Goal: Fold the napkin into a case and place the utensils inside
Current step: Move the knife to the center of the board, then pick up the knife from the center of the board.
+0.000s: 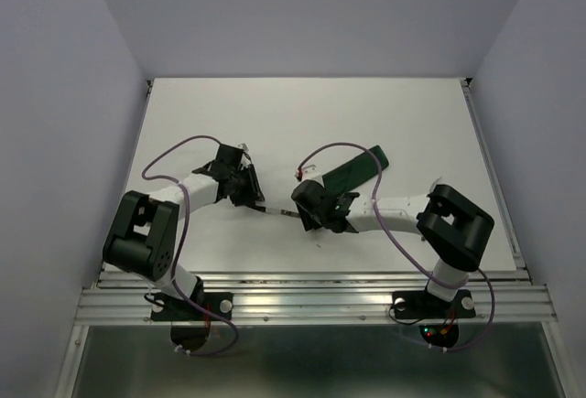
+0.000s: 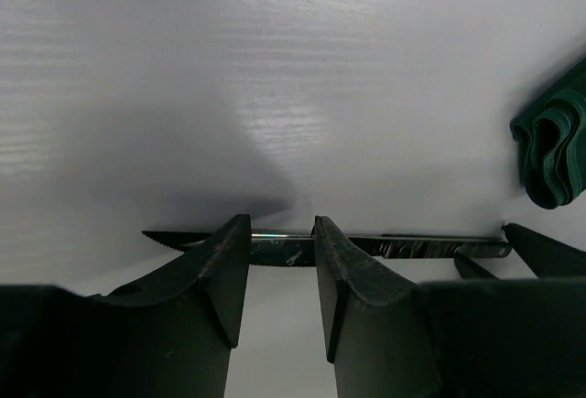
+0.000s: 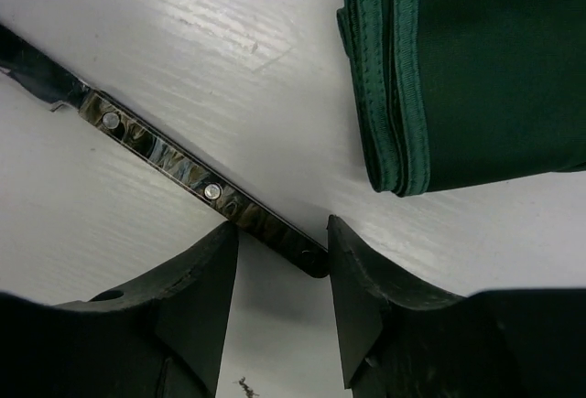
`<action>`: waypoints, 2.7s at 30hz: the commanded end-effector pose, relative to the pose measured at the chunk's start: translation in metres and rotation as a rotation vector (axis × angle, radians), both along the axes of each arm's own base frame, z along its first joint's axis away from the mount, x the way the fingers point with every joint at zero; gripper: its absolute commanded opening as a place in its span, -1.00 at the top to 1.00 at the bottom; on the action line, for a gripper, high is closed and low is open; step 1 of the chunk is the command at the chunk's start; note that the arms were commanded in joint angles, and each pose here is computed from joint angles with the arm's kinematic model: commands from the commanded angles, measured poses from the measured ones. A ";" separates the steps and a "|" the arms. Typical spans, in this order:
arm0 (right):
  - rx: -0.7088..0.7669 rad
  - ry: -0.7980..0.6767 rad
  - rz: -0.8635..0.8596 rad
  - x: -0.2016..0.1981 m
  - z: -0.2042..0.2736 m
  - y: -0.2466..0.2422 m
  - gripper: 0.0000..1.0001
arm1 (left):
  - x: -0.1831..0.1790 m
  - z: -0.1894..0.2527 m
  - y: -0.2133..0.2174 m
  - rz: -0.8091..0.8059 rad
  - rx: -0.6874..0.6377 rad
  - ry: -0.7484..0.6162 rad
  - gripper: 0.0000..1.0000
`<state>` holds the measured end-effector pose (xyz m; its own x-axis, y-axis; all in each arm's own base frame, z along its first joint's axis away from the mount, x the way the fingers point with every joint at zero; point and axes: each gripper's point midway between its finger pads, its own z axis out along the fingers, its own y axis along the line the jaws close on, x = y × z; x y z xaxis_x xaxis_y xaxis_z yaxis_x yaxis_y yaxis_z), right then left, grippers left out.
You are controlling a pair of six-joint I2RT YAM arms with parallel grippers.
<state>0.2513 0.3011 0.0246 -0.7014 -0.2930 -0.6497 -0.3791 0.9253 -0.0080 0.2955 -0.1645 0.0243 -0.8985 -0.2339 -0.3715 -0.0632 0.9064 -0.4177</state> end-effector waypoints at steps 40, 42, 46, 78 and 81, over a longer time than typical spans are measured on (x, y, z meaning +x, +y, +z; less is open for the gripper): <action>0.220 0.038 -0.631 0.109 0.024 -0.221 -0.13 | 0.094 0.063 -0.054 -0.124 0.175 -0.189 0.08; 0.205 0.054 -0.638 0.112 0.019 -0.224 -0.13 | 0.098 0.048 -0.054 -0.130 0.182 -0.154 0.09; 0.168 0.097 -0.656 0.118 -0.001 -0.228 -0.11 | 0.102 0.026 -0.054 -0.128 0.200 -0.116 0.09; 0.268 -0.031 -0.609 0.160 0.061 -0.213 -0.15 | -0.006 0.063 -0.053 -0.414 0.345 -0.155 0.09; 0.294 -0.047 -0.609 0.146 0.071 -0.214 -0.15 | 0.007 0.064 -0.065 -0.503 0.353 -0.182 0.03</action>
